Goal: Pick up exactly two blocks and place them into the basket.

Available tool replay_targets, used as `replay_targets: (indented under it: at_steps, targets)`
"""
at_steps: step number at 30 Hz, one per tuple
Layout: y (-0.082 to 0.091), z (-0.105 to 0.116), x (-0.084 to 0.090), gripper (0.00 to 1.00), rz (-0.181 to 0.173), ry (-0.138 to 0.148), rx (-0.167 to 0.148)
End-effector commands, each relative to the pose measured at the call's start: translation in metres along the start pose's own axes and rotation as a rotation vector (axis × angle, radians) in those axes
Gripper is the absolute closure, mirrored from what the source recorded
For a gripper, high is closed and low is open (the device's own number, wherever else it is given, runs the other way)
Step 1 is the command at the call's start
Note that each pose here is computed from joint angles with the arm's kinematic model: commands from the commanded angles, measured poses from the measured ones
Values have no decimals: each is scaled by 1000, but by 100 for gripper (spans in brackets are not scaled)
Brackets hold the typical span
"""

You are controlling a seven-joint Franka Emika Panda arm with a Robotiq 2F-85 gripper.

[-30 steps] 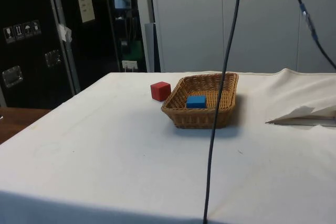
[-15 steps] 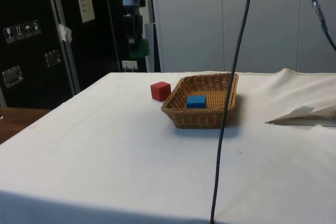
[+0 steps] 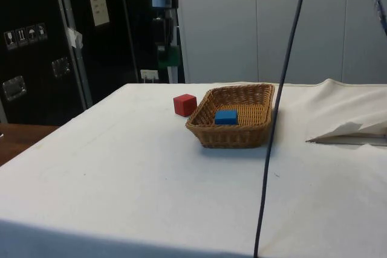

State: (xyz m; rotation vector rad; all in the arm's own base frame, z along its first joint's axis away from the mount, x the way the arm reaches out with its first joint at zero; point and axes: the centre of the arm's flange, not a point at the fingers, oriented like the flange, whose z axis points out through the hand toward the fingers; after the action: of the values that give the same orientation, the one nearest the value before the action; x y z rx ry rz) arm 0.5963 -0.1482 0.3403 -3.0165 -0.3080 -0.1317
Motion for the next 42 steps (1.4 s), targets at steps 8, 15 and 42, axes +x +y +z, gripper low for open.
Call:
replay_targets:
  at_steps: [8,15,42]
  targets:
    - [-1,2,-17,99,3,6,-36]
    - [-1,6,-33,99,4,3,-53]
    - [0,23,-71,99,78,10,-92]
